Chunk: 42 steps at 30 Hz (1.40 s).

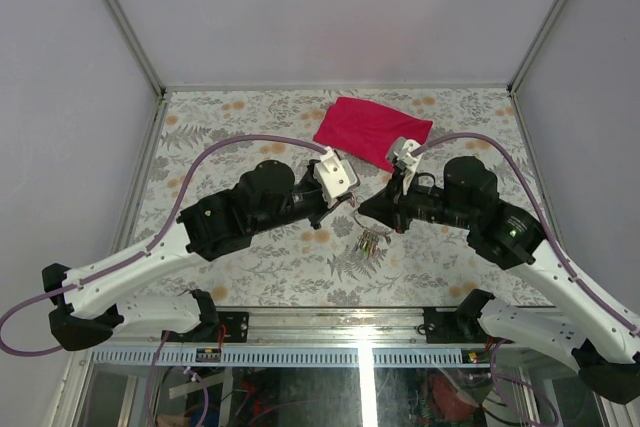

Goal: Put the keys on the keyring

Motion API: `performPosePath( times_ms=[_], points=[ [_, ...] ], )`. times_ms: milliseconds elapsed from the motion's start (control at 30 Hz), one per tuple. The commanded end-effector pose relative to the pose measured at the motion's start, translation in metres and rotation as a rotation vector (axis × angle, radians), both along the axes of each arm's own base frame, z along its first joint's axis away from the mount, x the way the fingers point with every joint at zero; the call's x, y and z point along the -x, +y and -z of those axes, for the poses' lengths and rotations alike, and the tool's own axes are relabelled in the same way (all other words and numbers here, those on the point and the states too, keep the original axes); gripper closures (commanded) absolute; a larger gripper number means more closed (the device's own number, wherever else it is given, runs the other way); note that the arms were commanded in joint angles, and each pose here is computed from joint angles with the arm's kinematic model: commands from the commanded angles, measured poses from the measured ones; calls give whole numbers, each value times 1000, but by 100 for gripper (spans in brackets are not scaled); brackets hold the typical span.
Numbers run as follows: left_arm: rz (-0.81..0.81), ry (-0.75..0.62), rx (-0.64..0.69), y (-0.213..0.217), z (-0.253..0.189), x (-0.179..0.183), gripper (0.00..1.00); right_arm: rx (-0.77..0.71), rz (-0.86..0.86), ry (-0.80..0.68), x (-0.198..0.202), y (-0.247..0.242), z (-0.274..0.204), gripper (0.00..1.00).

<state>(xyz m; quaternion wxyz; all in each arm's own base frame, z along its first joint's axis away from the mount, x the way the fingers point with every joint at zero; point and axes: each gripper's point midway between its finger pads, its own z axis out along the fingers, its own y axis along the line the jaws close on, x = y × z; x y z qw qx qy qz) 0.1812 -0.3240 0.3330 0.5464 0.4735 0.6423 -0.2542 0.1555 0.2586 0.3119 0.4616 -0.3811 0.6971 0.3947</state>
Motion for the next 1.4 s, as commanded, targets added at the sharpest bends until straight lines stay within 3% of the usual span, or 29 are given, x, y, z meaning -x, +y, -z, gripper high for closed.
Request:
performPosePath(
  times_ms=[0, 700, 1367],
  points=[
    [37, -25, 76, -7, -23, 5, 100, -73, 85, -89, -13, -4, -33, 100],
    [88, 3, 55, -16, -15, 11, 100, -92, 75, -50, -18, 7, -39, 100],
    [37, -24, 50, -10, -18, 2, 100, -75, 22, -25, -8, 10, -32, 100]
  ],
)
